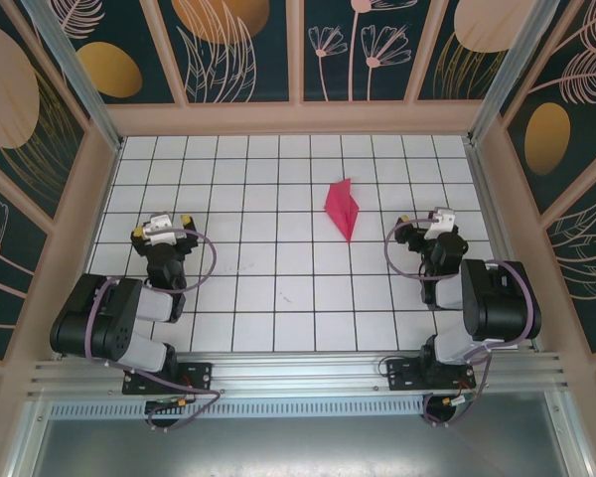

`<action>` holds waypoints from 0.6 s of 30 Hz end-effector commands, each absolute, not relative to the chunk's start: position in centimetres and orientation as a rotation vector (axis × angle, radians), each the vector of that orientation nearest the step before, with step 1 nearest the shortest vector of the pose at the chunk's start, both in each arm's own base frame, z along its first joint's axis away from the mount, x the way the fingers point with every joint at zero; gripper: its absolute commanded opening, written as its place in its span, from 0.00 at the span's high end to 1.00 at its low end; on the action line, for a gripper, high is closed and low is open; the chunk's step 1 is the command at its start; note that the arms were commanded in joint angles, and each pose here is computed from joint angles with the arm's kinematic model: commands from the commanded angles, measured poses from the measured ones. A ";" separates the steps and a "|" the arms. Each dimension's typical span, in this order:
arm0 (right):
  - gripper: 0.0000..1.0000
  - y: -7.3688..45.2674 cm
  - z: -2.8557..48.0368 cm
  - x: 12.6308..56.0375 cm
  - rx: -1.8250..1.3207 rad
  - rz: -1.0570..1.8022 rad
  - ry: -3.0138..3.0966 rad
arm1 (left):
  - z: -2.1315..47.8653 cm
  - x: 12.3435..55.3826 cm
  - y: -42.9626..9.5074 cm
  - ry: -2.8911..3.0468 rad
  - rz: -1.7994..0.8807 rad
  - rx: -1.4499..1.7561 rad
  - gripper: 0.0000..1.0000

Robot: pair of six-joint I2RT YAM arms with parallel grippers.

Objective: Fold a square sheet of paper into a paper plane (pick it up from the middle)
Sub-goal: Reset both arms

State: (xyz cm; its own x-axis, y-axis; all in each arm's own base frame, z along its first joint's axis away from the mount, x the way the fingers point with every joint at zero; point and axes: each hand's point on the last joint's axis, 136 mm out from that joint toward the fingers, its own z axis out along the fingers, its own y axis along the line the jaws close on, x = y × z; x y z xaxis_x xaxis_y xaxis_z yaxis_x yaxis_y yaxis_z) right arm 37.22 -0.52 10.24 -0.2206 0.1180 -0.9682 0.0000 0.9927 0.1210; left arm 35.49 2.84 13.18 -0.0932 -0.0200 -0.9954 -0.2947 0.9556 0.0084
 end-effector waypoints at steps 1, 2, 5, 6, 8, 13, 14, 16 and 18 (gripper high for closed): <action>0.01 -0.6 12.1 37.7 0.081 0.105 1.719 | 14.1 36.8 3.6 1.605 0.151 -0.282 0.01; 0.01 -0.6 12.0 37.7 0.081 0.105 1.720 | 14.6 36.5 3.9 1.560 0.136 -0.288 0.01; 0.01 -0.6 12.0 37.7 0.081 0.106 1.720 | 14.4 36.4 4.3 1.570 0.148 -0.308 0.01; 0.01 -0.6 12.0 37.7 0.081 0.105 1.720 | 14.3 36.5 4.2 1.580 0.145 -0.313 0.01; 0.01 -0.6 12.0 37.7 0.081 0.105 1.720 | 14.5 36.3 4.2 1.568 0.147 -0.306 0.01; 0.01 -0.6 12.1 37.8 0.081 0.106 1.718 | 14.6 36.2 3.2 1.566 0.118 -0.245 0.01; 0.01 -0.6 12.1 37.7 0.081 0.106 1.719 | 14.5 36.3 3.0 1.573 0.113 -0.234 0.01; 0.01 -0.6 12.0 37.7 0.080 0.105 1.719 | 14.5 36.4 2.9 1.577 0.109 -0.222 0.01; 0.01 -0.6 12.0 37.7 0.082 0.105 1.719 | 14.5 36.6 2.6 1.584 0.102 -0.208 0.02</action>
